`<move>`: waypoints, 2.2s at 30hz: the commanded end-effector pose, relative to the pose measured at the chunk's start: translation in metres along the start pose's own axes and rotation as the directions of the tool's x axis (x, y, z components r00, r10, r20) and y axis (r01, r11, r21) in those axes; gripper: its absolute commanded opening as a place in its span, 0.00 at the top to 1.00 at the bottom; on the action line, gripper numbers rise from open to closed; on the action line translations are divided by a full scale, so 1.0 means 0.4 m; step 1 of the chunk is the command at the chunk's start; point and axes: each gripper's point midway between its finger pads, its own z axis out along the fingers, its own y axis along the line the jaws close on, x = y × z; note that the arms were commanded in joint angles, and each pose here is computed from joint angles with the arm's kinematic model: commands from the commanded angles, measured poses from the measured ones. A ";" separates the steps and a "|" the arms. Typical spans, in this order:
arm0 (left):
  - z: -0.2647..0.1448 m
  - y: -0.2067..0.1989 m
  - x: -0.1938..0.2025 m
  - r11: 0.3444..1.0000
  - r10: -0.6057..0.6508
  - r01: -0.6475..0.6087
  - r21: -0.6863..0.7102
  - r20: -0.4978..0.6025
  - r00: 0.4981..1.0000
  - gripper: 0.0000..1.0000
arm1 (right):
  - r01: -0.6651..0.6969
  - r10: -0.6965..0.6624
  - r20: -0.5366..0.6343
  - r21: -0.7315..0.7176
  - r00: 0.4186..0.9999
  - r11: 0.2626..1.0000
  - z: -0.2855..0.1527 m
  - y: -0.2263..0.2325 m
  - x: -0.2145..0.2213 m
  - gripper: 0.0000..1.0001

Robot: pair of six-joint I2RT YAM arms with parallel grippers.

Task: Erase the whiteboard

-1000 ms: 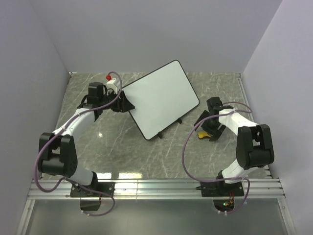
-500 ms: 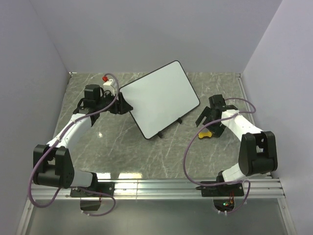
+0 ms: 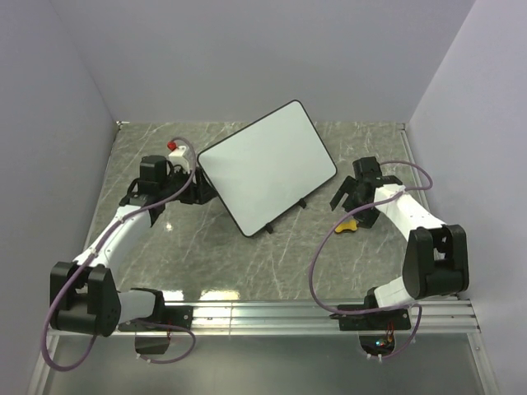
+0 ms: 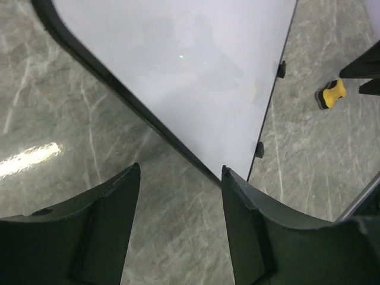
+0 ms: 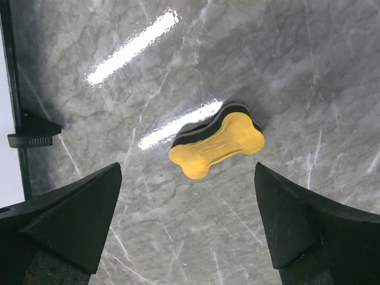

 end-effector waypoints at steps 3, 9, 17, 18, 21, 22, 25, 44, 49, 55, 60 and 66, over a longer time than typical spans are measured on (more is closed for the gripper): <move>-0.032 0.025 0.019 0.995 -0.015 0.016 -0.097 0.010 1.000 0.37 | 0.004 -0.001 0.078 -0.031 0.997 1.000 -0.041 0.016 -0.048 0.00; -0.085 0.052 0.064 0.974 -0.068 0.071 -0.217 0.020 0.997 0.35 | 0.014 -0.008 0.095 -0.068 0.995 0.998 -0.062 0.033 -0.057 0.00; -0.201 0.061 -0.022 0.902 -0.129 0.179 -0.394 0.149 0.980 0.13 | 0.130 -0.083 0.145 -0.345 0.986 0.930 -0.224 0.194 -0.077 0.00; -0.214 0.056 -0.035 0.890 -0.155 0.218 -0.402 0.182 0.971 0.11 | 0.157 -0.099 0.166 -0.384 0.981 0.910 -0.261 0.215 -0.079 0.00; -0.262 0.015 -0.089 0.887 -0.177 0.265 -0.378 0.252 0.952 0.01 | 0.245 -0.127 0.258 -0.503 0.958 0.829 -0.410 0.284 -0.091 0.00; -0.285 -0.008 -0.121 0.895 -0.167 0.268 -0.358 0.288 0.943 0.01 | 0.285 -0.132 0.304 -0.540 0.943 0.792 -0.475 0.311 -0.094 0.00; -0.327 -0.033 -0.163 0.888 -0.173 0.296 -0.351 0.342 0.924 0.01 | 0.383 -0.126 0.427 -0.595 0.895 0.707 -0.624 0.323 -0.091 0.00; -0.349 -0.039 -0.257 0.903 -0.074 0.248 -0.352 0.440 0.895 0.00 | 0.455 0.065 0.664 -0.578 0.745 0.677 -0.720 0.085 0.013 0.00; -0.354 0.000 -0.273 0.872 -0.056 0.284 -0.399 0.494 0.867 0.01 | 0.456 0.033 0.663 -0.549 0.747 0.700 -0.713 0.073 0.015 0.00; -0.381 0.058 -0.299 0.822 0.013 0.342 -0.456 0.615 0.789 0.01 | 0.459 0.027 0.680 -0.523 0.732 0.718 -0.720 0.062 0.005 0.00; -0.388 0.117 -0.285 0.802 0.213 0.282 -0.527 0.693 0.688 0.01 | 0.433 0.038 0.658 -0.537 0.752 0.724 -0.696 0.070 0.005 0.00; -0.351 0.223 -0.176 0.709 0.386 0.200 -0.676 0.610 0.692 0.01 | 0.440 0.041 0.664 -0.539 0.747 0.718 -0.692 0.081 -0.002 0.00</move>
